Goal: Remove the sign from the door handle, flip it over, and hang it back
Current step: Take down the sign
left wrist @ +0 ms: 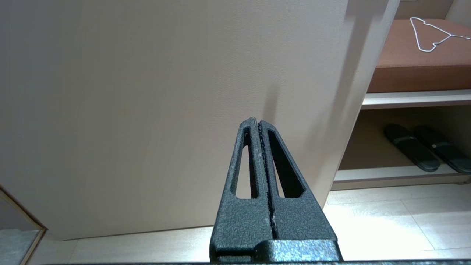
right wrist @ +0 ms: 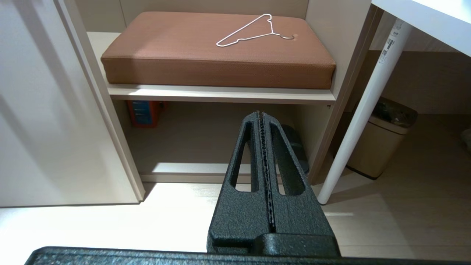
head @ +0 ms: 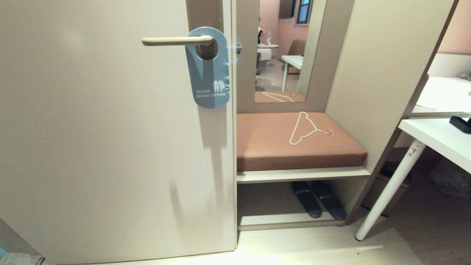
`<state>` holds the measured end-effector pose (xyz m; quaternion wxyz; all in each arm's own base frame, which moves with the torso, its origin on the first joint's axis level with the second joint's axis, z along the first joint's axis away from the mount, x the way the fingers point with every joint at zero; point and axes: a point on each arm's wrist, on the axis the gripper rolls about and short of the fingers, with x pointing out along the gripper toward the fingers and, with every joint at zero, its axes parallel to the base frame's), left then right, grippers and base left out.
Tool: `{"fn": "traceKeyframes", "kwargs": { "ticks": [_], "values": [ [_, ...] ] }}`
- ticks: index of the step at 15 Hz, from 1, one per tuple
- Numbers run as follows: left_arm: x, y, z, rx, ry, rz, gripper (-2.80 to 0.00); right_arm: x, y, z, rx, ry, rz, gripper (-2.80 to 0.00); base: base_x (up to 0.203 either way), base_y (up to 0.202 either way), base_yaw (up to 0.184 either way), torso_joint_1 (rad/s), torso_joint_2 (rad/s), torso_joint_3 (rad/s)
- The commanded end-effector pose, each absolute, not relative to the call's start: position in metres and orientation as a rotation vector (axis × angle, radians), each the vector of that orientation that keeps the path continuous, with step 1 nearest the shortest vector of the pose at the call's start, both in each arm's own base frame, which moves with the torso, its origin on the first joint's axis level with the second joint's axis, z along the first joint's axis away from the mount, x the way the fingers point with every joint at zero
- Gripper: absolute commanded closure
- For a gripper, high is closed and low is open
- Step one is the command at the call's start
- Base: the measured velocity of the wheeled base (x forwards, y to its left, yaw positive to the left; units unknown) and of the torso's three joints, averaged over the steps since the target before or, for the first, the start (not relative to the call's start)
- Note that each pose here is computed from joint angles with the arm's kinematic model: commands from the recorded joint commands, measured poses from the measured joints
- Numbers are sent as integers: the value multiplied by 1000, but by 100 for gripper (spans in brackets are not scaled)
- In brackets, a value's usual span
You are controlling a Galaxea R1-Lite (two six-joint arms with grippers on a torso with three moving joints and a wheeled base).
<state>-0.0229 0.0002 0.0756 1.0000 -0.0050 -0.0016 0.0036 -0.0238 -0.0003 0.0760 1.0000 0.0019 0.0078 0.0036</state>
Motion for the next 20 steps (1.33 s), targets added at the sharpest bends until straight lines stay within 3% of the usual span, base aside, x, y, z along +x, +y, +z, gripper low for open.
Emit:
{"fn": "traceKeyframes", "kwargs": {
  "ticks": [1,17,20],
  "values": [
    [-23,0,76,-11,-2,8,0,-24,0,76,3,17,8,0,0,0,0,0,0,0],
    [-23,0,76,-14,-3,9,0,-24,0,76,3,18,8,0,0,0,0,0,0,0],
    [-23,0,76,-14,-3,11,0,-24,0,76,3,18,8,0,-1,128,-1,3,0,1]
  ]
}}
